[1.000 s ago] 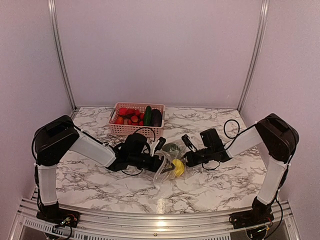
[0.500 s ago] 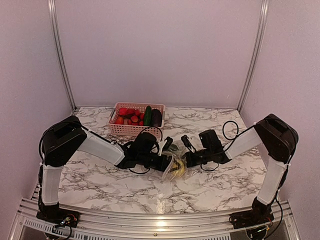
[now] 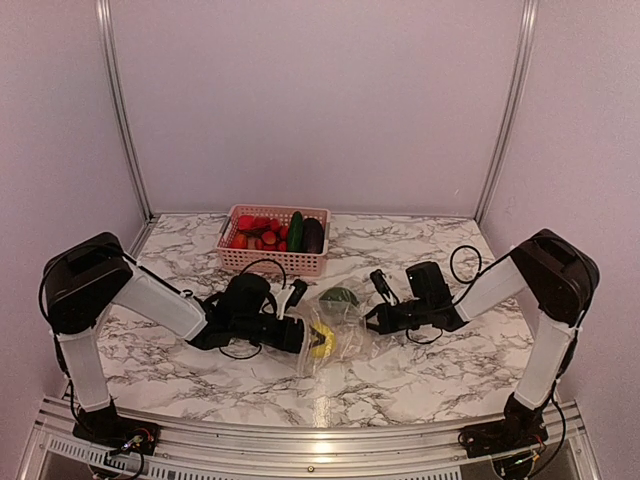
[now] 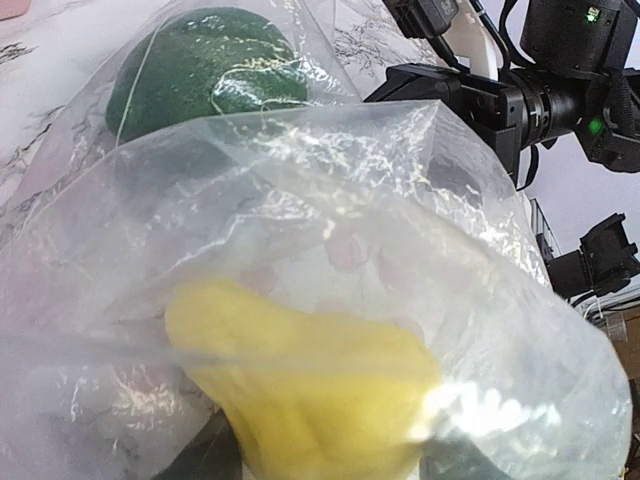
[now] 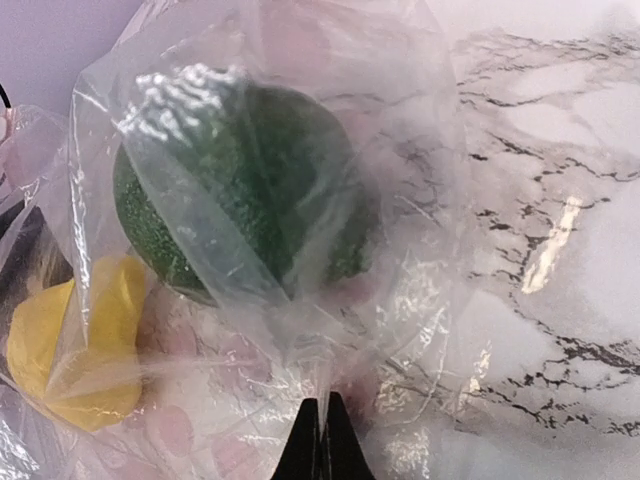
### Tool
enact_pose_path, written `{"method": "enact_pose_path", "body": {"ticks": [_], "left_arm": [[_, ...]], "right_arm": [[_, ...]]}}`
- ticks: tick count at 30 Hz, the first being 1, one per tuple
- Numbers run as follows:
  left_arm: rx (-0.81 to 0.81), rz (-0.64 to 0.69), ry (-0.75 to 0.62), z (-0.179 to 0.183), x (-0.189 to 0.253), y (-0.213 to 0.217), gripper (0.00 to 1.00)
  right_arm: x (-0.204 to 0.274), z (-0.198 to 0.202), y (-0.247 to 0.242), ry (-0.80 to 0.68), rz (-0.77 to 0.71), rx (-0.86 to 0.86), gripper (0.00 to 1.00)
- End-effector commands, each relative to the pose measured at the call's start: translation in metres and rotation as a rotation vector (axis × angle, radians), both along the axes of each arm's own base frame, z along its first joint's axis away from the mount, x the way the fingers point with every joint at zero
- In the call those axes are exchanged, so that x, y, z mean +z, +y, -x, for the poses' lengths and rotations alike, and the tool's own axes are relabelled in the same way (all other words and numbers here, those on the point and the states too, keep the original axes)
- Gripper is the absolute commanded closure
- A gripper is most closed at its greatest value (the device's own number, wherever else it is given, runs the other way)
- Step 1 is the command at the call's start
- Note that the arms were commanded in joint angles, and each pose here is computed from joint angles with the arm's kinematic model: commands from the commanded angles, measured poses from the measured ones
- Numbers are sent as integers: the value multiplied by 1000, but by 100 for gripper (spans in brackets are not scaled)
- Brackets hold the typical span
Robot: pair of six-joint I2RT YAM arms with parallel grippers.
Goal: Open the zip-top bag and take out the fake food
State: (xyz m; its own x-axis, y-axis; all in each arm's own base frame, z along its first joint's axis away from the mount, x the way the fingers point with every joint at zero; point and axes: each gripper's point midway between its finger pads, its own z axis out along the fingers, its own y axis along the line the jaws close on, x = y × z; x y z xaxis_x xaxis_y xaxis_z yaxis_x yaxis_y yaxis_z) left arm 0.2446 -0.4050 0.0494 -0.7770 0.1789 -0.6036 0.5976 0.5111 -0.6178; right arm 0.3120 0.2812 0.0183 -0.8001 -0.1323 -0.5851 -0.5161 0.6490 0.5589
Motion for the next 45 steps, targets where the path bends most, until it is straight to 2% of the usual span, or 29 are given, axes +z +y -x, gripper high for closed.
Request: {"method": "enact_pose_path", "body": {"ticks": [1, 11, 18, 24, 31, 38, 45], "left_arm": [[38, -1, 8, 5, -4, 28, 49], [84, 71, -48, 16, 29, 69, 50], [172, 112, -72, 24, 47, 118, 50], [252, 177, -147, 13, 91, 147, 49], [403, 114, -240, -49, 142, 173, 49], [462, 60, -295, -131, 183, 167, 49], [471, -30, -289, -200, 176, 144, 49]], "right_arm": [[-40, 16, -36, 129, 137, -89, 100], [-32, 10, -45, 118, 104, -116, 100], [-30, 9, -48, 115, 90, -124, 100], [-26, 9, -46, 107, 69, -118, 100], [-15, 6, -43, 82, 53, -108, 100], [-5, 4, -42, 57, 44, -104, 100], [0, 4, -40, 54, 33, -96, 100]]}}
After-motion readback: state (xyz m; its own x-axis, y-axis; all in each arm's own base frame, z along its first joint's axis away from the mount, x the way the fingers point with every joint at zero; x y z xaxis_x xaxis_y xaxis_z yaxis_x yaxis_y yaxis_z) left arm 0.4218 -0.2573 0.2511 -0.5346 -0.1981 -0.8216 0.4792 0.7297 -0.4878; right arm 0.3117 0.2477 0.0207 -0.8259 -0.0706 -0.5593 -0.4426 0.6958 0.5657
